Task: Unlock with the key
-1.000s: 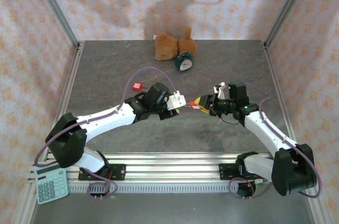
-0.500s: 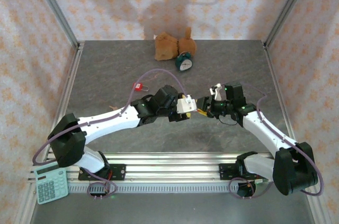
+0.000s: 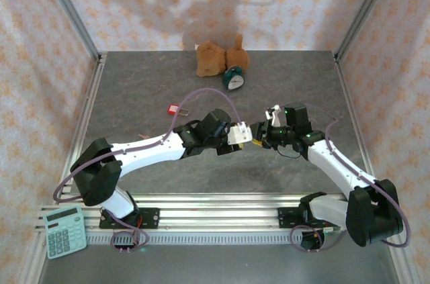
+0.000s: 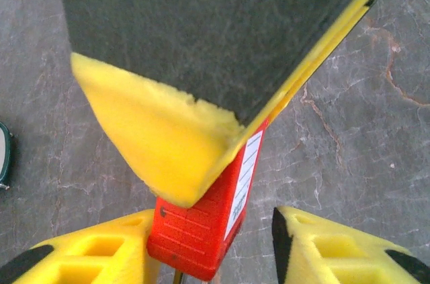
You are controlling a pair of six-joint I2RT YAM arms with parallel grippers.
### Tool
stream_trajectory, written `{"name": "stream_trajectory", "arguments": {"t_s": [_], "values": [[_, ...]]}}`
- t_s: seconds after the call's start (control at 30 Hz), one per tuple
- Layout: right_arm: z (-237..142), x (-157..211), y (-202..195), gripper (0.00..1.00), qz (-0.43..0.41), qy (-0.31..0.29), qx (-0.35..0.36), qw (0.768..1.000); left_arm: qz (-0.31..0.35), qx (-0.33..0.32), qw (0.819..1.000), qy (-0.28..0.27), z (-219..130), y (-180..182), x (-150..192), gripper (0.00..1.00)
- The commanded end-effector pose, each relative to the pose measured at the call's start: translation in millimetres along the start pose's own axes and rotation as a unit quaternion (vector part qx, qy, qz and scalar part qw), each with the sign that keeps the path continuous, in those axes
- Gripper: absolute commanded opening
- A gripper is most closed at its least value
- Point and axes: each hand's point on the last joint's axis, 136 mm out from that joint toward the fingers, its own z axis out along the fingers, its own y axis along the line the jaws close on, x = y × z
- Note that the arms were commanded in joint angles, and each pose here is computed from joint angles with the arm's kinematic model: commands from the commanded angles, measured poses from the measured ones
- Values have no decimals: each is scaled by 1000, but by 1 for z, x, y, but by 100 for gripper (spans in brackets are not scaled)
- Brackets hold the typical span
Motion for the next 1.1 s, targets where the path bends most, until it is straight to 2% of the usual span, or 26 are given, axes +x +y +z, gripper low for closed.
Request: {"name": "stream_trajectory", "arguments": {"t_s": [0.0, 0.17, 0.4, 0.63, 0.7, 0.77, 0.9, 1.07], "values": [[-2, -4, 16, 22, -27, -1, -16, 1000, -3, -4, 1000, -29, -3, 5, -19, 45], [-1, -5, 16, 21, -26, -2, -15, 1000, -4, 1, 1000, -30, -4, 3, -18, 38], [0, -4, 17, 21, -27, -1, -17, 999, -10, 2, 1000, -27, -4, 1, -15, 19], [-1, -6, 18, 25, -25, -6, -20, 999, -15, -1, 1000, -27, -4, 2, -14, 11], [-1, -7, 19, 31, -24, -9, -19, 999, -16, -4, 1000, -27, -4, 3, -14, 9], [-2, -8, 17, 42, -20, -13, -13, 1000, -18, -12, 999, -27, -4, 6, -14, 8], [-10, -15, 10, 58, -8, -51, 24, 998, -21, -41, 999, -21, -4, 14, -10, 7], [-28, -26, -1, 66, 31, -118, 70, 990, -7, -106, 994, -25, -7, 29, -8, 7]]}}
